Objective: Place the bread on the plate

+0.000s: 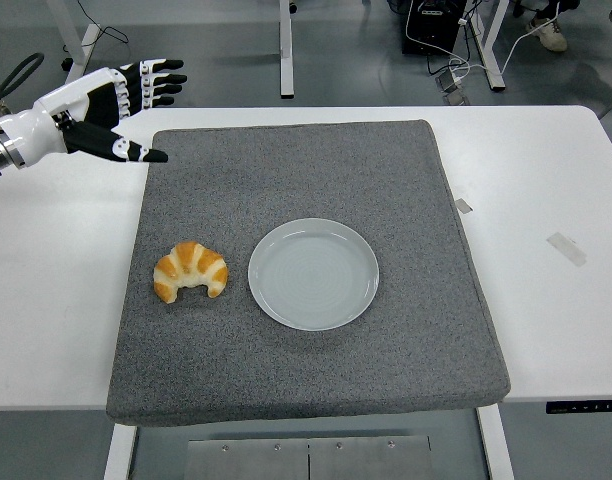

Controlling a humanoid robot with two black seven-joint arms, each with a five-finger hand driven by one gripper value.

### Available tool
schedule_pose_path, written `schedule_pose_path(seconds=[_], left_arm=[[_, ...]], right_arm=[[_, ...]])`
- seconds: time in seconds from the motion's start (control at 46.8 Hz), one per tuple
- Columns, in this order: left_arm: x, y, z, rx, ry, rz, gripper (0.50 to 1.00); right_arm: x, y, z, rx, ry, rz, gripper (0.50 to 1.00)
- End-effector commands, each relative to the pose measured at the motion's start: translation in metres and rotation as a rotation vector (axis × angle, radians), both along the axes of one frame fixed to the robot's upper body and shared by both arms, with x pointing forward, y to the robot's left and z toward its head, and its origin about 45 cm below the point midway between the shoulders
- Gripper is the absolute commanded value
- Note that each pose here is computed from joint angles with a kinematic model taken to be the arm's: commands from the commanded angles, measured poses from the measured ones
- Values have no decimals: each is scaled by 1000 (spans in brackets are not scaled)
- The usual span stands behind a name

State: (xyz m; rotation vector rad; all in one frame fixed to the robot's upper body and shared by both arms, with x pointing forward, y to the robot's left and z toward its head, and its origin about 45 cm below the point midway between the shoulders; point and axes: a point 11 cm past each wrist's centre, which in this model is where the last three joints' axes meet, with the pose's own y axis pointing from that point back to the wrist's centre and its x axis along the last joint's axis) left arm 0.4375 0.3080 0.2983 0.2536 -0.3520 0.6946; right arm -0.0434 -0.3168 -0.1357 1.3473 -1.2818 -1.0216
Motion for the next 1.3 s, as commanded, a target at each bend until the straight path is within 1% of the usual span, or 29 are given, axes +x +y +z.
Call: schedule_pose_path(seconds=[0.0, 0.171, 0.321, 0.449, 0.556, 0.641, 0.769, 0.876, 0.983, 1.068, 1.282], left_arm=[[-9, 2, -7, 90, 2, -43, 975], [-22, 9, -22, 237, 16, -100, 974], [-30, 7, -30, 359, -2, -165, 969], [-29, 1, -31, 378, -33, -175, 963], [-27, -1, -32, 438, -82, -186, 955], [-27, -5, -34, 476, -104, -207, 954], [-27, -14, -36, 488, -118, -235, 954], [-32, -23, -39, 516, -133, -279, 954], [-34, -24, -44, 568, -145, -310, 954], [-34, -32, -47, 579, -153, -334, 954], [-38, -33, -57, 602, -166, -341, 954]], right_arm=[[0, 0, 0, 1, 1, -2, 1000], [0, 0, 0, 1, -1, -3, 1000], [0, 0, 0, 1, -1, -3, 1000], [-1, 0, 0, 1, 1, -2, 1000], [-1, 0, 0, 1, 1, -2, 1000], [-1, 0, 0, 1, 1, -2, 1000], [-1, 0, 0, 1, 1, -1, 1000], [-1, 0, 0, 1, 1, -2, 1000], [-1, 0, 0, 1, 1, 1, 1000], [-1, 0, 0, 1, 1, 1, 1000], [0, 0, 0, 1, 0, 1, 1000]])
